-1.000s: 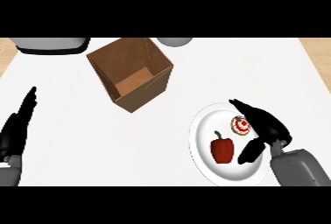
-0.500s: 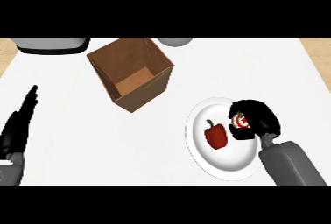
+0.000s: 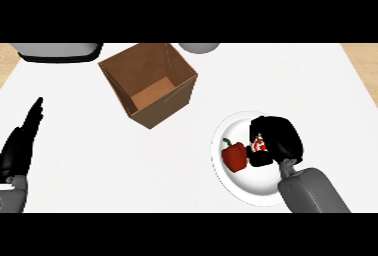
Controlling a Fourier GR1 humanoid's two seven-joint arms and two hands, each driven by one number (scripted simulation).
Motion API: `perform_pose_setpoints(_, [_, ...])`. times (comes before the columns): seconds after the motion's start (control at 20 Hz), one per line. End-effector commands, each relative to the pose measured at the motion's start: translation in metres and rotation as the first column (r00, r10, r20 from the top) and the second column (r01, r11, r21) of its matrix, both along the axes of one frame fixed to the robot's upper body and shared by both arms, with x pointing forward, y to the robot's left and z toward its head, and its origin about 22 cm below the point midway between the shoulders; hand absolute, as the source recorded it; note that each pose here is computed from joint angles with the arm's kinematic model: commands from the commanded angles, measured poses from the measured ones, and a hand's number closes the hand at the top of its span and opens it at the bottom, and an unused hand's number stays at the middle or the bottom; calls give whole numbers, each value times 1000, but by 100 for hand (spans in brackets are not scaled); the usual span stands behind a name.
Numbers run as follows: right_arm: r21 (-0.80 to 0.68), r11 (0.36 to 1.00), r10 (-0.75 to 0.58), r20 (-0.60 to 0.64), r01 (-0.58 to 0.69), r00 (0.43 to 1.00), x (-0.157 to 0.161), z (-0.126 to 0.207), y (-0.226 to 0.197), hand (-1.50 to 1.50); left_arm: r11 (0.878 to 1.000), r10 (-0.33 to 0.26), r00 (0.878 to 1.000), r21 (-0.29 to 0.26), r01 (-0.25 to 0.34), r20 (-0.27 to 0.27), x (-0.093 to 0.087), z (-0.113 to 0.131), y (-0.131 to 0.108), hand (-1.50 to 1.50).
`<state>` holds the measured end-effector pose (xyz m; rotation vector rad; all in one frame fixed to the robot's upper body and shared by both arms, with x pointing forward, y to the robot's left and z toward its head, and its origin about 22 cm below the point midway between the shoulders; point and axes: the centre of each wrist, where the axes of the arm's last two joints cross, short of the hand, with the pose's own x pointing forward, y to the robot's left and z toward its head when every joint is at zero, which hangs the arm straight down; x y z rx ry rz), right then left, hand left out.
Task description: Pick the cupcake from the plate and place it in the cardboard box
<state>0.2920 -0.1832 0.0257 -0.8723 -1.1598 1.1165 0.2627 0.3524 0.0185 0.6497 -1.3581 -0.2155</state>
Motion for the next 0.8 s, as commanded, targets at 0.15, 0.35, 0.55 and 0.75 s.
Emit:
perform_pose_setpoints(0.15, [-85, 993, -62, 208, 81, 976, -15, 42, 10, 150, 1000, 5, 1000, -9, -5, 9, 0, 4, 16, 0])
perform_pose_setpoints(0.35, [-22, 998, -40, 408, 54, 912, -18, 86, 13, 150, 1000, 16, 1000, -15, -16, 8, -11, -3, 12, 0])
perform_pose_setpoints(0.55, [-29, 997, 74, 497, -69, 865, -19, 116, 46, 150, 1000, -7, 1000, -15, 8, 8, -6, -3, 6, 0])
perform_pose_setpoints(0.75, [4, 990, 118, 519, -140, 847, -14, 116, 79, 150, 1000, 2, 1000, -5, -2, 2, -2, -11, 6, 0])
